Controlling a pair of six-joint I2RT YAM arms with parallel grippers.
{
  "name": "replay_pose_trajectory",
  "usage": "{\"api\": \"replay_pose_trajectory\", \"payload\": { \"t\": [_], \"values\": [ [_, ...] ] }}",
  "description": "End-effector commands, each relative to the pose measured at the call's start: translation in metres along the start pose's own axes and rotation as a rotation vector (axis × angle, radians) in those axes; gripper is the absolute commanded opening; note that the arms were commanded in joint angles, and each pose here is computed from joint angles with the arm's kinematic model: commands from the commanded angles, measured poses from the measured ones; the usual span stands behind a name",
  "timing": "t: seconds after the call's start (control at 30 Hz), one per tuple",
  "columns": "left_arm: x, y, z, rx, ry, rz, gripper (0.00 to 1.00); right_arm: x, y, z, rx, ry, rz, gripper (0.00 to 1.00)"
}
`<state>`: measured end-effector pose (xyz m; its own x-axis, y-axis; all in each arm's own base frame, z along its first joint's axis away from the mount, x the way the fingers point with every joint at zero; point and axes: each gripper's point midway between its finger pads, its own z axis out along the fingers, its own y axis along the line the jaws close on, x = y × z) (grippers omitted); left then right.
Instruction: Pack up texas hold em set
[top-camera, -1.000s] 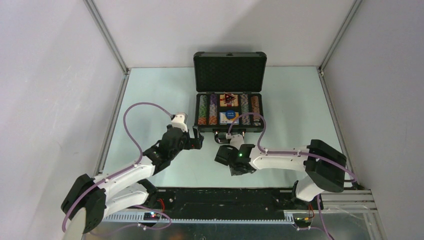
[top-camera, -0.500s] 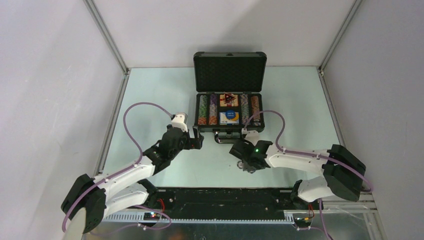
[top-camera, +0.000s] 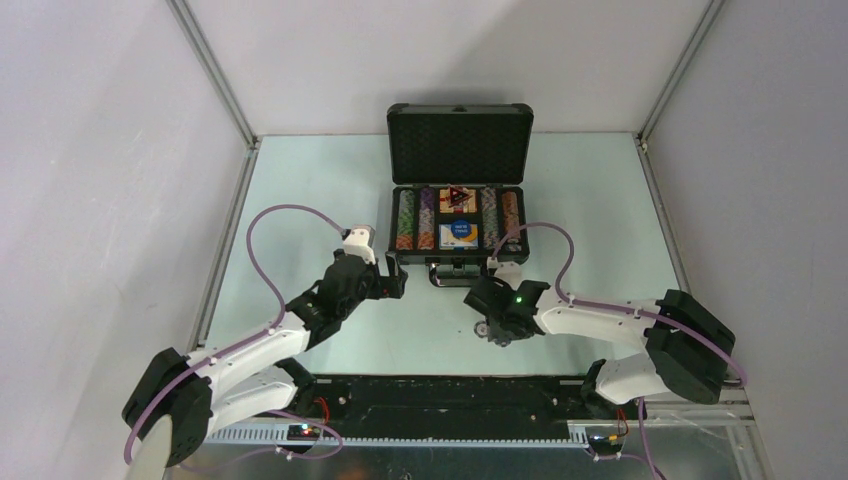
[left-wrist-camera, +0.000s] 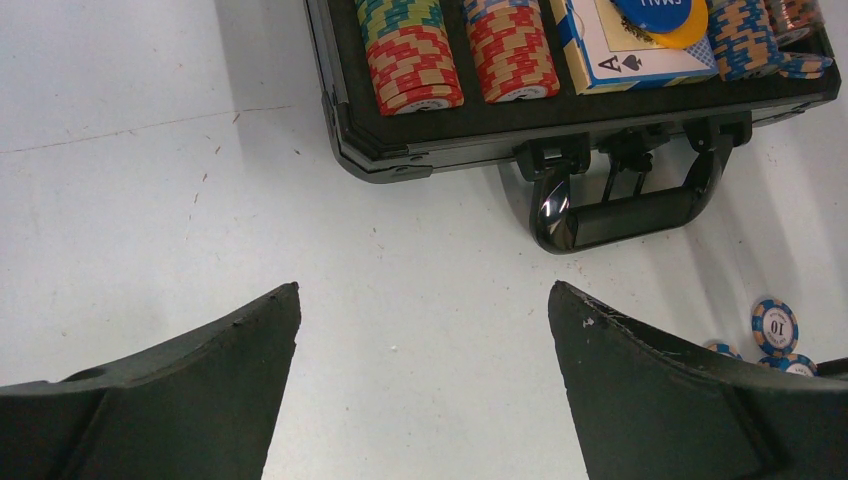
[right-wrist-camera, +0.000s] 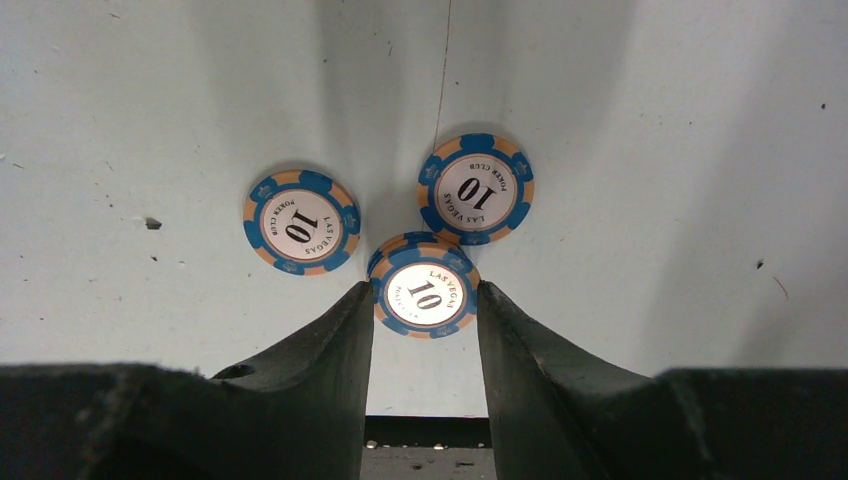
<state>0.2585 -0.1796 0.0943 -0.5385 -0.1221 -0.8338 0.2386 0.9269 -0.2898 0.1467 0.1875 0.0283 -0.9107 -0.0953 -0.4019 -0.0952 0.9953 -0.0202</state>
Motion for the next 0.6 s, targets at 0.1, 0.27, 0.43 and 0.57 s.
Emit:
{"api": "replay_pose_trajectory", "payload": {
  "t": [0.1,0.27,0.43,0.57],
  "values": [
    [-0.026,-0.012,0.001,0.022,-0.065,0.010,0.98,-0.003,0.003,-0.001,-0.027,-0.013,0.015,0.48],
    [-0.025,-0.012,0.001,0.021,-0.063,0.010,0.98,-0.004,0.002,-0.002,-0.031,-0.019,0.018,0.57],
    [-0.026,-0.011,0.001,0.019,-0.065,0.010,0.98,-0.014,0.002,-0.008,-0.054,-0.048,0.027,0.60],
    [-0.025,-0.011,0.001,0.019,-0.064,0.011,0.98,-0.028,0.009,-0.015,-0.094,-0.075,0.001,0.60]
  ]
}}
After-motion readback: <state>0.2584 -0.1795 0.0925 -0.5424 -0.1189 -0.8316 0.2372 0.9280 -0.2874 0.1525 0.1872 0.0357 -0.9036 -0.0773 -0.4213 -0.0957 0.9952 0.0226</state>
